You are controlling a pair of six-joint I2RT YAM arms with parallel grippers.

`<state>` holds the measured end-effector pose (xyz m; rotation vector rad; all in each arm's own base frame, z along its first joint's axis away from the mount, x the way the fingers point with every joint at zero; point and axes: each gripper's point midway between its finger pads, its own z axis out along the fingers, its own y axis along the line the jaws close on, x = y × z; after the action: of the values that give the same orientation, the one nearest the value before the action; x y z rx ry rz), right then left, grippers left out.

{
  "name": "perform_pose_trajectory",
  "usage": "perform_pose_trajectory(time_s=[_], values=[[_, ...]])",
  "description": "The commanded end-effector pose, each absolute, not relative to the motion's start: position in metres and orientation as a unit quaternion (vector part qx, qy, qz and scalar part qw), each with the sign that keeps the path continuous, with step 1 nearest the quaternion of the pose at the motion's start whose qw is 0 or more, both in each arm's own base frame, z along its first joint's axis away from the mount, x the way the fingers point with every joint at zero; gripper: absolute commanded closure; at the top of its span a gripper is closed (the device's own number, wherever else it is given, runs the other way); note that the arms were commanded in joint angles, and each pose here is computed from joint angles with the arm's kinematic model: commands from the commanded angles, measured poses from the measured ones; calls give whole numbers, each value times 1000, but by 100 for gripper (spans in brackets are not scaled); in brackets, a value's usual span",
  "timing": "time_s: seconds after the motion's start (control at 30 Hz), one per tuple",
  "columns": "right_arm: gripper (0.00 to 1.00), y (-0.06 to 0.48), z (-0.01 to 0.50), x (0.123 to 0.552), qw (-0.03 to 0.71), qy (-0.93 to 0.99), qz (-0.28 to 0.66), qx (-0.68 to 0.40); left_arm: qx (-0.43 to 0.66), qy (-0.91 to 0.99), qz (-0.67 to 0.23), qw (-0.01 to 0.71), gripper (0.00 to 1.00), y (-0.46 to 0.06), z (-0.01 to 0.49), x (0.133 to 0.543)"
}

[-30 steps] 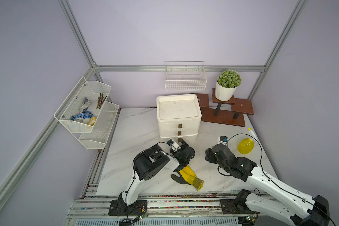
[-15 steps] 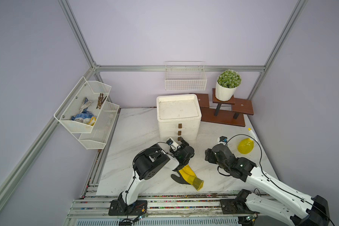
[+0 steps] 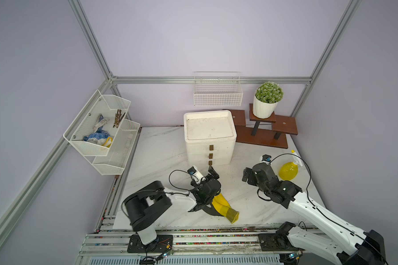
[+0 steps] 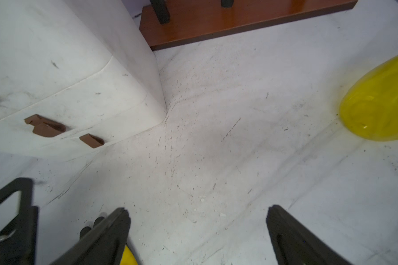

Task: Put the binder clips in the drawer according to color
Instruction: Close the drawer in the storage box, then reset both arms

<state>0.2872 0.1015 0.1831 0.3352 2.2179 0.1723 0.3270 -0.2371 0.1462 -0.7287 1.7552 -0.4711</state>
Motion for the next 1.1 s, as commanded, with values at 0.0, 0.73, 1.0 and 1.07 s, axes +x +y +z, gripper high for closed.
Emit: perform_pose_trajectory(time_s=[0.0,0.73,1.0,1.07], values=[[1,85,234,313,520,843,31,137,-294,794,-106,522,0,-177,176,301],[1,-28,159,359,706,688,-89,146,-107,762,170,616,0,17,159,355],[1,-14,151,355,722,681,-65,104,-65,762,189,616,0,26,139,390],[1,-15,149,356,714,689,-66,106,-80,752,179,630,0,35,135,388]])
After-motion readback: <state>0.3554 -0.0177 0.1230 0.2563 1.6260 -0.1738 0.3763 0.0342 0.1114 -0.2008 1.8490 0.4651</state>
